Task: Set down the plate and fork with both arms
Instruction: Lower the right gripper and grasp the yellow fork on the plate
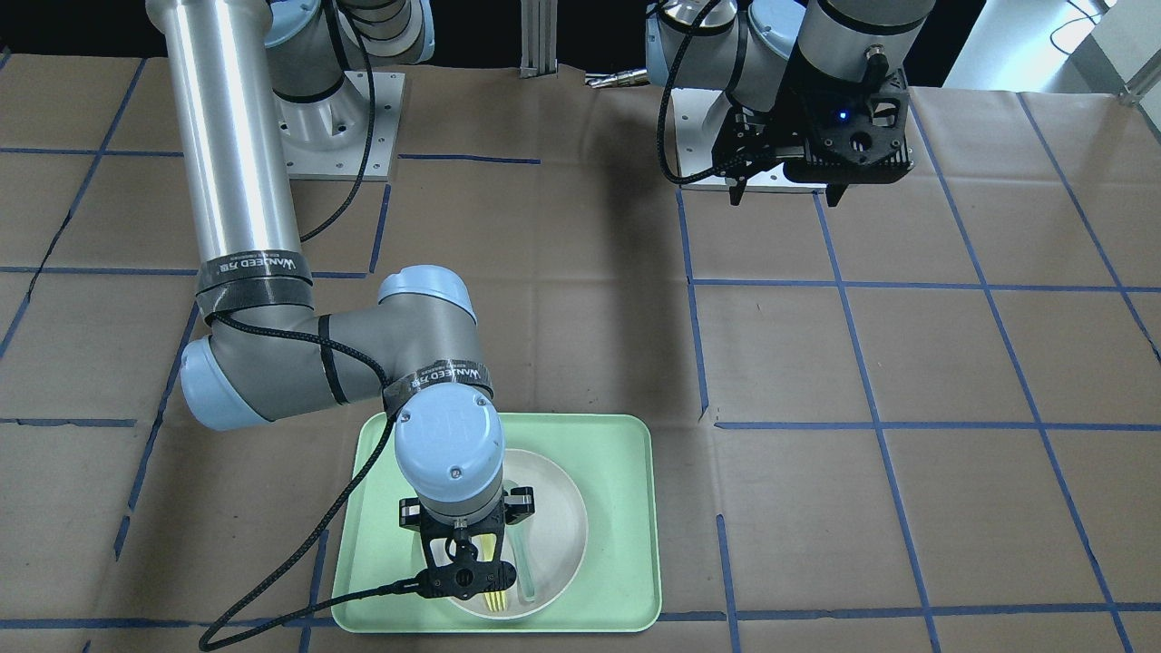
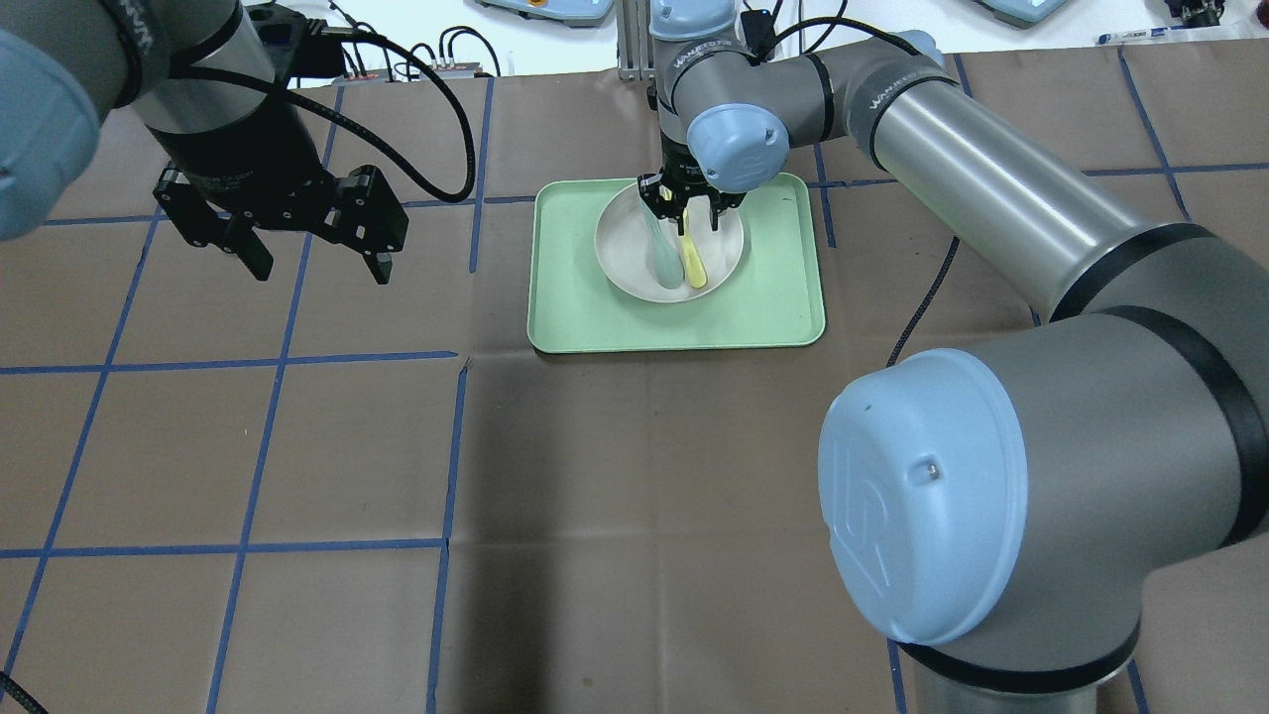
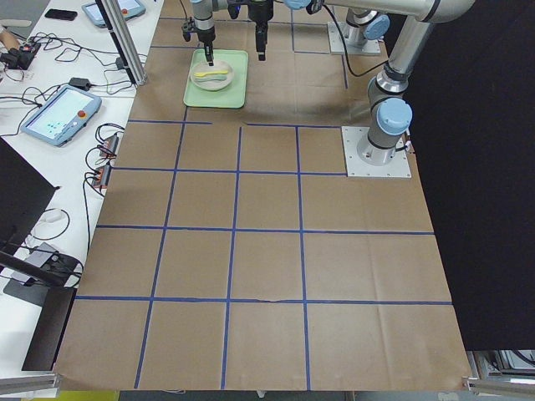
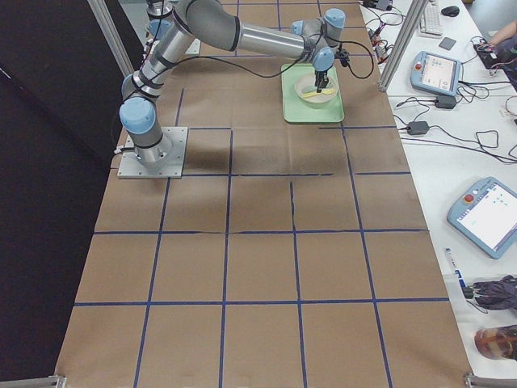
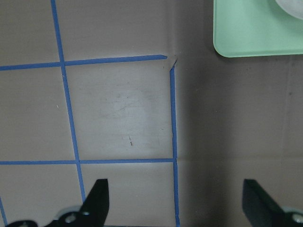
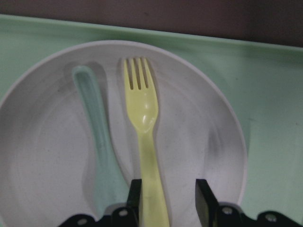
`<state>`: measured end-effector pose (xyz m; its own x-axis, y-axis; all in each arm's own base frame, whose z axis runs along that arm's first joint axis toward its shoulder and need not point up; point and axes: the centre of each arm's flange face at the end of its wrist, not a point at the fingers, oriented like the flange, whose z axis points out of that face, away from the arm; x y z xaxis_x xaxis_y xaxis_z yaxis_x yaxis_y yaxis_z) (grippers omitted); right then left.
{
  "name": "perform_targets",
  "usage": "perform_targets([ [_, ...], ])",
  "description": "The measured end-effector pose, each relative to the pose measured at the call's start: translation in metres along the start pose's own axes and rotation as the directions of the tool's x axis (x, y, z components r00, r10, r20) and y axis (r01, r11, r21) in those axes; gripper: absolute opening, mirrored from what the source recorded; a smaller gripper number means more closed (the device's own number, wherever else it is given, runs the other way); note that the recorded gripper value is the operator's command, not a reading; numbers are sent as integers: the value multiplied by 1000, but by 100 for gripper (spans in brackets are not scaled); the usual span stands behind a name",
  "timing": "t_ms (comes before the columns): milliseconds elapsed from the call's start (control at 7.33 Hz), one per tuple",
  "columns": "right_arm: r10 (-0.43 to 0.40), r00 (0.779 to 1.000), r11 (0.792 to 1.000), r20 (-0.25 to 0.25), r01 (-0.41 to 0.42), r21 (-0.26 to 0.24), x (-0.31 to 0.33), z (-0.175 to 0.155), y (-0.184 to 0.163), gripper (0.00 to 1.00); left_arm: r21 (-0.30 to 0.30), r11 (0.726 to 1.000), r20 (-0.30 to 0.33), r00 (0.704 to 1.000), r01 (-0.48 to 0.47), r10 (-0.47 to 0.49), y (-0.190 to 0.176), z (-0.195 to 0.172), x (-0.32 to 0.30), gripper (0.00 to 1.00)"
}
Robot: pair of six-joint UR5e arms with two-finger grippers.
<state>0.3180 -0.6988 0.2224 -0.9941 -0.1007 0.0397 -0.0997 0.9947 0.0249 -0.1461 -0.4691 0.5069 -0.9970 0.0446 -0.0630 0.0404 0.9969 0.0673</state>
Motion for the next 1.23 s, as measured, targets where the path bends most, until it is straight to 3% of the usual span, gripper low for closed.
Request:
perform_targets([
  [818,-16,1000,999,-8,15,-39,-12,30,2,47,16,1000,-5,1000,3,-3,-1,3,1,100],
  [1227,-14,1000,999,-9,13,-40,-10,32,1,39,28,1000,-34,999,0,1,-1,13,4,100],
])
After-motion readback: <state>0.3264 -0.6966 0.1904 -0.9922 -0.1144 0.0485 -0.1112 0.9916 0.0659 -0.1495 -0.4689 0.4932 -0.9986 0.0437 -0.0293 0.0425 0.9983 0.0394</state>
